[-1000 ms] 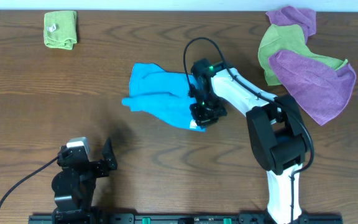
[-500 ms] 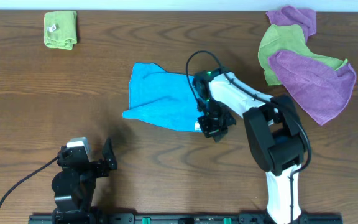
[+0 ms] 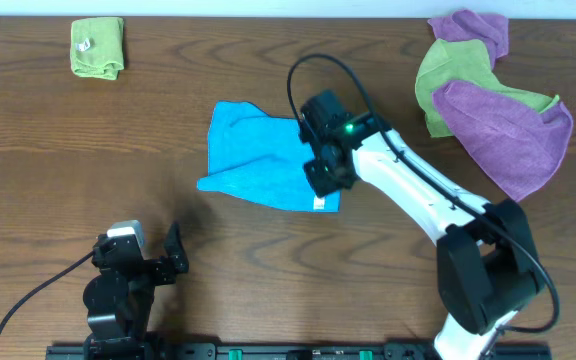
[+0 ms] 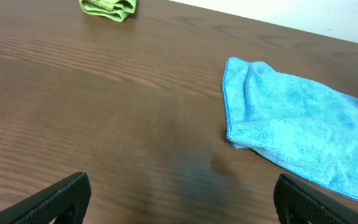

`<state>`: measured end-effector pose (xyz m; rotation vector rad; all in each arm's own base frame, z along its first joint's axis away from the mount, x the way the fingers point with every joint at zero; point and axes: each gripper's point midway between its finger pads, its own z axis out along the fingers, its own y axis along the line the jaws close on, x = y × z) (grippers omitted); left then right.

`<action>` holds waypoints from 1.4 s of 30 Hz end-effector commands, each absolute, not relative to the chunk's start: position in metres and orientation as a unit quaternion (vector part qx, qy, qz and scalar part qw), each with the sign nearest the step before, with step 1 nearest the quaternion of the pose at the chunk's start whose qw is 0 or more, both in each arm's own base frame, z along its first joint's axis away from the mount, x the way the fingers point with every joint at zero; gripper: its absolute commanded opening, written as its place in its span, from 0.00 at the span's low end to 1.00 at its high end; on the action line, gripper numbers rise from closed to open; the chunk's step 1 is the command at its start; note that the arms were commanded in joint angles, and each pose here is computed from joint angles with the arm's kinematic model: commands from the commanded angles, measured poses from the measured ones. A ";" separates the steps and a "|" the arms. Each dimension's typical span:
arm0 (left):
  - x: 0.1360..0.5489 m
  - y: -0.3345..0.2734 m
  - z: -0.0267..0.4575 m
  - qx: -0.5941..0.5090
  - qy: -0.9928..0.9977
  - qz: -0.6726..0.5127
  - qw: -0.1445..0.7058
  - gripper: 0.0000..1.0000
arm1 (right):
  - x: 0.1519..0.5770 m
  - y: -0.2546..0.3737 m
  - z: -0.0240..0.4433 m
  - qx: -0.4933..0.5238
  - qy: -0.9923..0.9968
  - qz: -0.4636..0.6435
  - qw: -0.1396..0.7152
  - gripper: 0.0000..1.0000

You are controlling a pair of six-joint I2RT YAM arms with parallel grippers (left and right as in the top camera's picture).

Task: Fold the cloth
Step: 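Drag the blue cloth's labeled corner rightward with the right gripper to flatten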

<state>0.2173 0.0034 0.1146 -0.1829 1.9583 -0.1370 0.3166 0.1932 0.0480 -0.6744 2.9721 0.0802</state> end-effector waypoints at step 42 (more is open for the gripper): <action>0.217 0.002 0.107 -0.070 0.833 -0.056 0.546 0.95 | 0.302 0.190 -0.018 -0.251 0.953 0.082 0.151 0.01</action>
